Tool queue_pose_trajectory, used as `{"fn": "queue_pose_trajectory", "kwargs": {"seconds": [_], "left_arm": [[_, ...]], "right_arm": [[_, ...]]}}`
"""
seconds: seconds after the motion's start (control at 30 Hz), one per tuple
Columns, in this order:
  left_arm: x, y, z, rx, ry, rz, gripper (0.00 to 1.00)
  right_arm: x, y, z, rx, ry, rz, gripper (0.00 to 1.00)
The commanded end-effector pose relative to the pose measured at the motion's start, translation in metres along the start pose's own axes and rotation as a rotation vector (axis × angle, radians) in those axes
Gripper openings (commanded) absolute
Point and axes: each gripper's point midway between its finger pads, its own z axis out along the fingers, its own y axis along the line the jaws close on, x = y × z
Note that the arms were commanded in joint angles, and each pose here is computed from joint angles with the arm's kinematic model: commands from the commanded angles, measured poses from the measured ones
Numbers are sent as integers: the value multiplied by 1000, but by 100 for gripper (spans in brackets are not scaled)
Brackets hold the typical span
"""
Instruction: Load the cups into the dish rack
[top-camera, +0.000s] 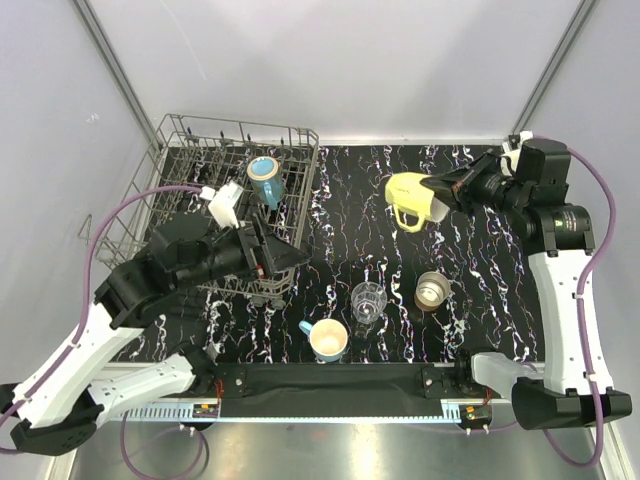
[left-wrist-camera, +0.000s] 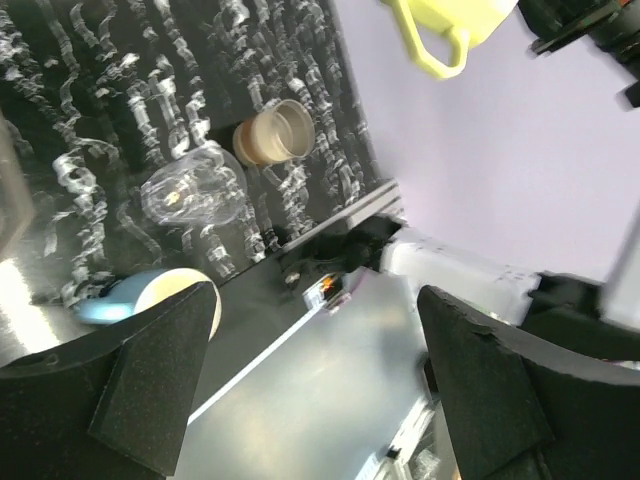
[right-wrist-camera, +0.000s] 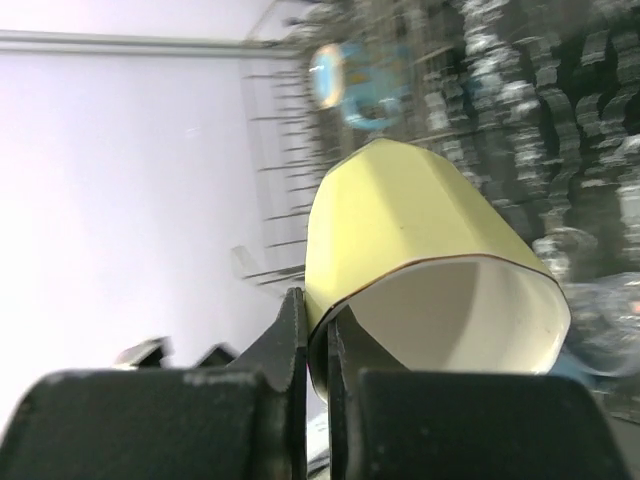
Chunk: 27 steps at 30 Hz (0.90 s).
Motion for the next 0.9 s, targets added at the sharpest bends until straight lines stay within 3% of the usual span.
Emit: {"fn": "queue_pose_trajectory", "kwargs": {"seconds": [0.0, 0.27, 0.43, 0.87], "left_arm": [[-21, -32, 11, 123, -113, -80, 87], [-29, -101, 57, 346, -126, -269, 87], [-36, -151, 55, 433, -134, -301, 87], [-38, -156, 57, 428, -208, -339, 88]], "right_arm": [[12, 87, -30, -343, 79, 33, 0], [39, 143, -46, -589, 197, -79, 0], [59, 148, -53, -663, 261, -140, 0], [83, 153, -75, -723, 344, -120, 0]]}}
